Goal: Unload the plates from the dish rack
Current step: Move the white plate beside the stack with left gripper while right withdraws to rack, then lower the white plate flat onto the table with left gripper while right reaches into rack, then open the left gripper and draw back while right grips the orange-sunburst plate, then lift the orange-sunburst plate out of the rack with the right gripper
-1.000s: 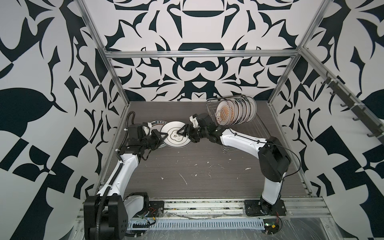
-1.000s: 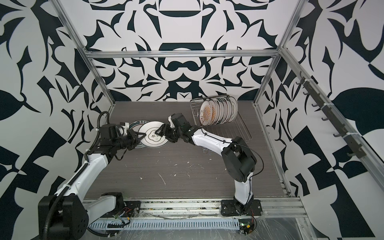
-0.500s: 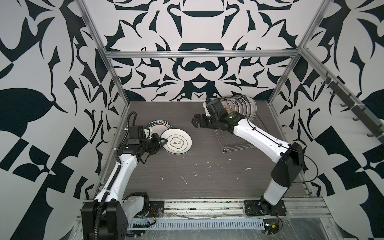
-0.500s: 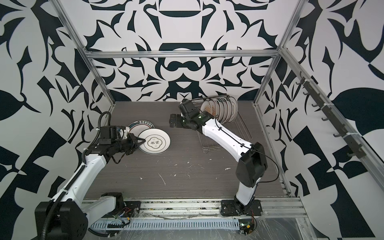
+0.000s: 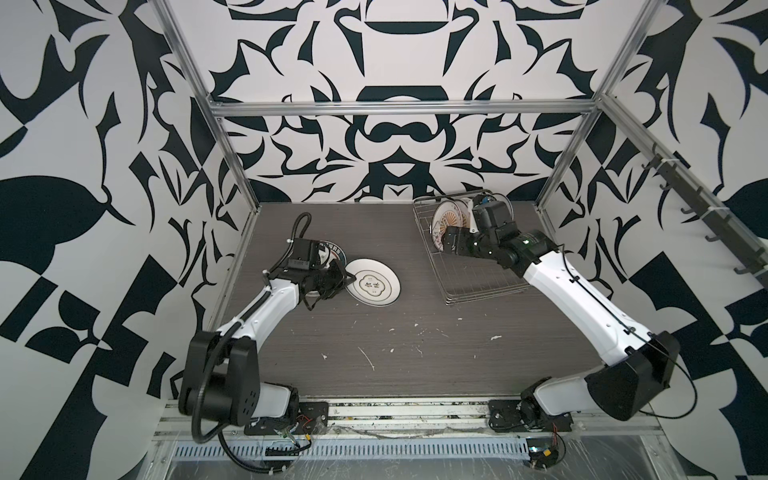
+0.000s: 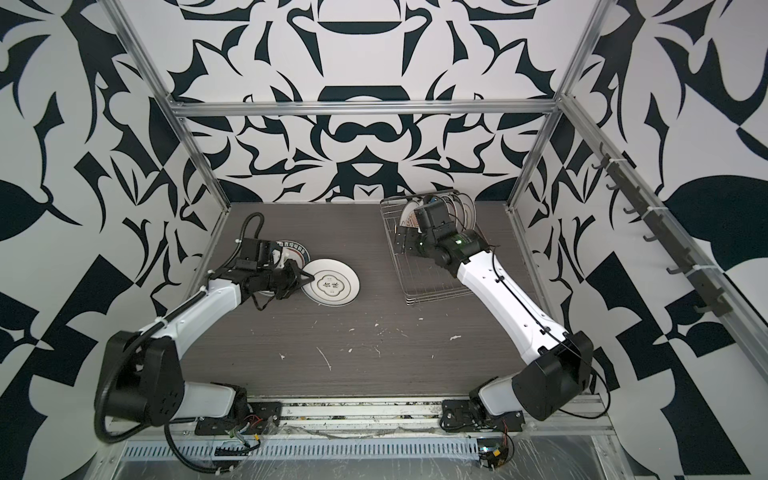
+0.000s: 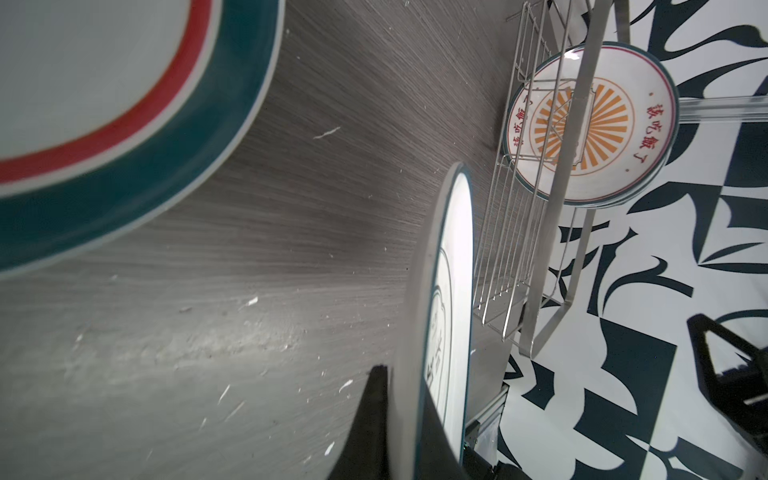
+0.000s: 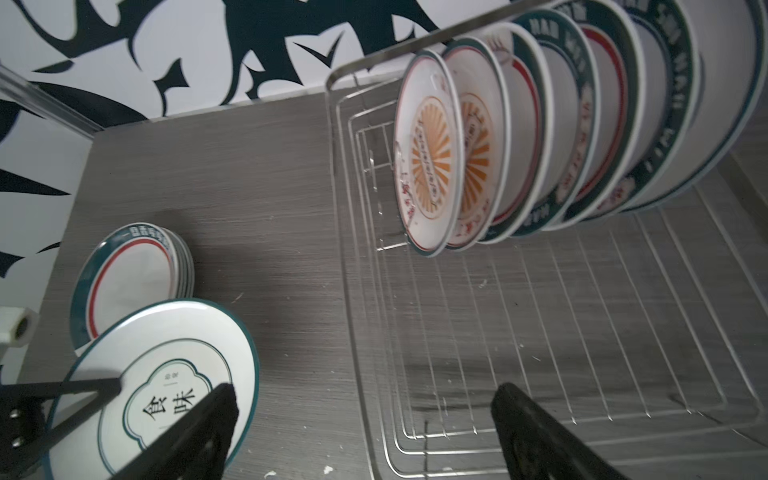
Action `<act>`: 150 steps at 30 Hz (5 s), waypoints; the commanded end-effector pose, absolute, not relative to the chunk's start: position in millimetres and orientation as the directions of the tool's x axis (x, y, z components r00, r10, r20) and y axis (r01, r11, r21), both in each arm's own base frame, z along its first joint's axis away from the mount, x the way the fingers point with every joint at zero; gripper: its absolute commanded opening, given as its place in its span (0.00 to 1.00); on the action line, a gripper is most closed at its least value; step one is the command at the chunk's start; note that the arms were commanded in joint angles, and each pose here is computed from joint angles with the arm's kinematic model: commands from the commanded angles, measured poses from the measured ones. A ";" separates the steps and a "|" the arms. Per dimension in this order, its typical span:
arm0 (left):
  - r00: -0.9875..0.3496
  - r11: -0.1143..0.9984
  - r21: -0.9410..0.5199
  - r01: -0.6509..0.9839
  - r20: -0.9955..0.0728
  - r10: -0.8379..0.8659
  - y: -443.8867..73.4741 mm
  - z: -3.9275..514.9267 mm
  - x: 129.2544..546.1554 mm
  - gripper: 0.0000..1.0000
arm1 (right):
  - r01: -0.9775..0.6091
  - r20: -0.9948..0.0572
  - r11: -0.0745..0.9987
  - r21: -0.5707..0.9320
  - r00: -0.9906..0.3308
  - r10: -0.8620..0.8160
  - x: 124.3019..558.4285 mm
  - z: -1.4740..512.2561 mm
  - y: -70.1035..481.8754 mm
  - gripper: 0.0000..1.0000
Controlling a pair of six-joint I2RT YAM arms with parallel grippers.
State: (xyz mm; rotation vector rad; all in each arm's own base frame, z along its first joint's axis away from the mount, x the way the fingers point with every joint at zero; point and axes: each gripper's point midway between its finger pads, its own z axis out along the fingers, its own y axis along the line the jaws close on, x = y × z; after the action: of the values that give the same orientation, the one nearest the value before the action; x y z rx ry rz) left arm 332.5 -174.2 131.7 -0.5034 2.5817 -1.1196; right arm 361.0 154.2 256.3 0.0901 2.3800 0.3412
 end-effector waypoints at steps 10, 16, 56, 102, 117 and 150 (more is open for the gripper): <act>-0.916 0.678 -0.722 -0.136 -0.169 -0.364 -203.8 109.5 399.2 0.00 | 0.054 -0.654 0.973 0.223 -0.732 0.191 343.0 247.1 95.5 0.99; -0.922 0.701 -0.699 -0.142 -0.164 -0.351 -208.7 90.4 417.5 0.00 | 0.079 -0.646 0.973 0.216 -0.736 0.203 340.6 241.2 83.9 0.99; -0.934 0.792 -0.582 -0.186 -0.145 -0.326 -215.9 52.5 430.8 0.46 | 0.015 -0.616 0.963 0.268 -0.766 0.183 373.4 234.4 91.1 0.99; -0.811 0.871 -0.432 -0.233 -0.409 -0.419 -105.3 158.8 288.3 0.90 | -0.044 -0.575 0.990 0.134 -0.817 0.042 508.6 192.8 137.3 0.66; -0.732 0.834 -0.490 -0.255 -0.466 -0.497 -92.5 170.7 276.6 0.99 | -0.106 -0.544 0.987 0.121 -0.839 -0.023 531.0 166.6 150.3 0.29; -0.706 0.834 -0.520 -0.186 -0.519 -0.481 -93.3 175.3 271.4 0.99 | -0.139 -0.801 0.988 0.066 -0.597 -0.030 427.9 366.0 143.7 0.00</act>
State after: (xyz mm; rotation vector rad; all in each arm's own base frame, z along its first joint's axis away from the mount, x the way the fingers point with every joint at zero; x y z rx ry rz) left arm 264.4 -86.9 160.8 -0.5478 2.3621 -0.5418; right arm 453.2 146.7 320.0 -0.1627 2.3348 0.1006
